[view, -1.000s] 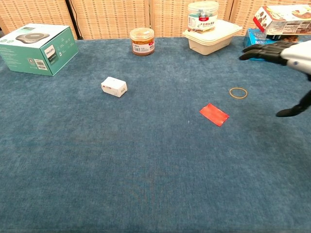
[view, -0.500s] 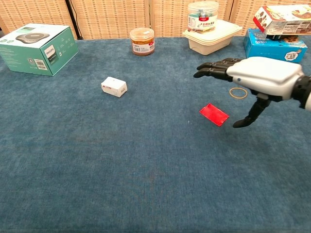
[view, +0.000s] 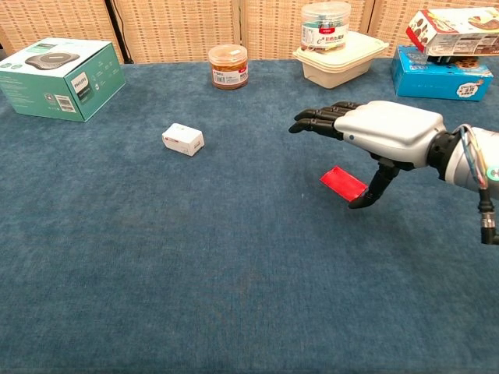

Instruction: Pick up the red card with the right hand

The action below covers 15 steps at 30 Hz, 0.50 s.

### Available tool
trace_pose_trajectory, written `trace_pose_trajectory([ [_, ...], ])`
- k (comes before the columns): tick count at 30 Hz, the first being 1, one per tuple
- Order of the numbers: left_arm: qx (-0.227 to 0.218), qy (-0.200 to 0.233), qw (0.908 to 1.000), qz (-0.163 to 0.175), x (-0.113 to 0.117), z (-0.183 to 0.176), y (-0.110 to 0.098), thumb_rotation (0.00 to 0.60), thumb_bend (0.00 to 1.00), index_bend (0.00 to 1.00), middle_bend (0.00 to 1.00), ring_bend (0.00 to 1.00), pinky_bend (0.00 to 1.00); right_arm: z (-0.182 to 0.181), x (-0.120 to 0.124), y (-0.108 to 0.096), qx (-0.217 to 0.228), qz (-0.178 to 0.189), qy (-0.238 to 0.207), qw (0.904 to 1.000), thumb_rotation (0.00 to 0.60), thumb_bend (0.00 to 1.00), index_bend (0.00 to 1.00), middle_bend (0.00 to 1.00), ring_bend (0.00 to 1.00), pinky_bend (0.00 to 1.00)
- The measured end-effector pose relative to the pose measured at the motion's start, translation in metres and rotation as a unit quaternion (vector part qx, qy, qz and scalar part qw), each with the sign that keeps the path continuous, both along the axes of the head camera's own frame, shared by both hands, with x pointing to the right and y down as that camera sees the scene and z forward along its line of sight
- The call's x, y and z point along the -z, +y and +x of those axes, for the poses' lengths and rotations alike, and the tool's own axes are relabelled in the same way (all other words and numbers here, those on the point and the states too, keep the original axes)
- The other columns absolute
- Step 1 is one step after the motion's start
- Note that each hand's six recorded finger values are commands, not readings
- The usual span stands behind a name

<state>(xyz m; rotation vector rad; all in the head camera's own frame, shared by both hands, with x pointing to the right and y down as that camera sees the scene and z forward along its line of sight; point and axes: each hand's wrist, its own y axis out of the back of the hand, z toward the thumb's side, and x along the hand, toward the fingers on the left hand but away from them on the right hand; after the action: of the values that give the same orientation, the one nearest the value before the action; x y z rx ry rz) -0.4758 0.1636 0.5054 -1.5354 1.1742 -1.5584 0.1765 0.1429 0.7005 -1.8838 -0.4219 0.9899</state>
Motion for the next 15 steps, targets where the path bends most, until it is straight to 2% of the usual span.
trace_pose_trajectory([
  [12, 0.003, 0.001, 1.0, -0.001, 0.0002, -0.0022, -0.0008, 0.6, 0.0, 0.0, 0.0, 0.0, 0.0, -0.0015, -0.0056, 0.002, 0.001, -0.003, 0.0, 1.0, 0.6, 0.0, 0.0, 0.0, 0.0, 0.0],
  [13, 0.002, 0.001, 1.0, -0.001, 0.0002, -0.0021, -0.0008, 0.6, 0.0, 0.0, 0.0, 0.0, 0.0, -0.0015, -0.0057, 0.0025, 0.002, -0.003, 0.0, 1.0, 0.6, 0.01, 0.0, 0.0, 0.0, 0.0],
  [15, 0.002, 0.001, 1.0, -0.001, 0.0002, -0.0019, -0.0007, 0.6, 0.0, 0.0, 0.0, 0.0, 0.0, -0.002, -0.0056, 0.003, 0.003, -0.002, 0.0, 1.0, 0.6, 0.1, 0.0, 0.0, 0.0, 0.0],
])
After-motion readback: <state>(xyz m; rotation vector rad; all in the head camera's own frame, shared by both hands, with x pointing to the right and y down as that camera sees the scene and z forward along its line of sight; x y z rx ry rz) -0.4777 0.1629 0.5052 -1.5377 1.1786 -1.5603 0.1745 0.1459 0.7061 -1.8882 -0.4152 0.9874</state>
